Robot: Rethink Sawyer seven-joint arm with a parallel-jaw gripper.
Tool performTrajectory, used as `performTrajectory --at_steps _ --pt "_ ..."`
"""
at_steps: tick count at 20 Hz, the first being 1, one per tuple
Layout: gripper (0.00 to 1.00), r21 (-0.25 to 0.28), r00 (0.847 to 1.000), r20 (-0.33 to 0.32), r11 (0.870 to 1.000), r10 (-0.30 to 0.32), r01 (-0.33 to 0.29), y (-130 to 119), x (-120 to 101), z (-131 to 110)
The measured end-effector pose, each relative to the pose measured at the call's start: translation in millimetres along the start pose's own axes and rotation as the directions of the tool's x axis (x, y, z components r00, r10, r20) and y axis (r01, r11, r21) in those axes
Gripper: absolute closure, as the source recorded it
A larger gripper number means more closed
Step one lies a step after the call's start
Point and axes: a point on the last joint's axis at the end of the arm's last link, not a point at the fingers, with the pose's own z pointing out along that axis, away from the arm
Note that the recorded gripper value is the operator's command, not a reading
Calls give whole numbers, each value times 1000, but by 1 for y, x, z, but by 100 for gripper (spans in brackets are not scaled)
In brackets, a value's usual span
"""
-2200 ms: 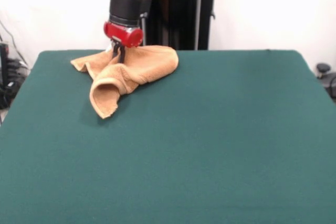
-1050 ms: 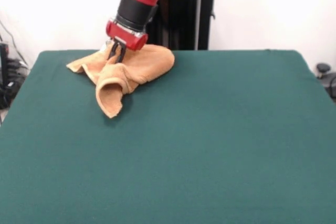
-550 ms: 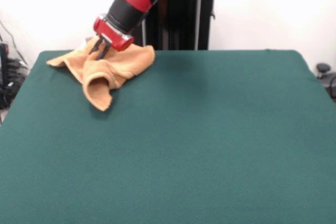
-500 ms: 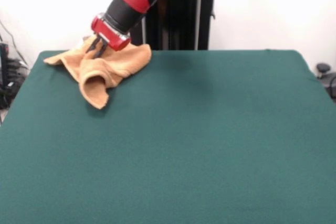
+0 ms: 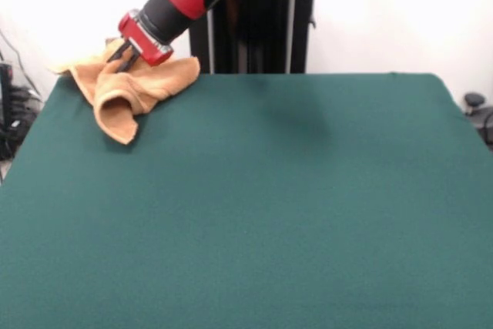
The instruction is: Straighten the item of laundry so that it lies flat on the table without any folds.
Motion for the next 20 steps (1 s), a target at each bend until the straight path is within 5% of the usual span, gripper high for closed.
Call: performTrajectory --at_steps 10,14,15,18,19,20 --pt "100 -5 1000 -23 1000 9 -9 -4 2 2" --pt "100 -55 991 -116 996 68 -75 -9 4 5" --pt "100 -103 969 -189 978 159 -181 -19 -5 9" --pt "100 -153 936 -259 946 240 -285 -31 -9 14" --pt "100 -202 898 -315 903 307 -380 -42 -11 17" --pt "100 -215 887 -329 888 325 -406 -46 -11 18"
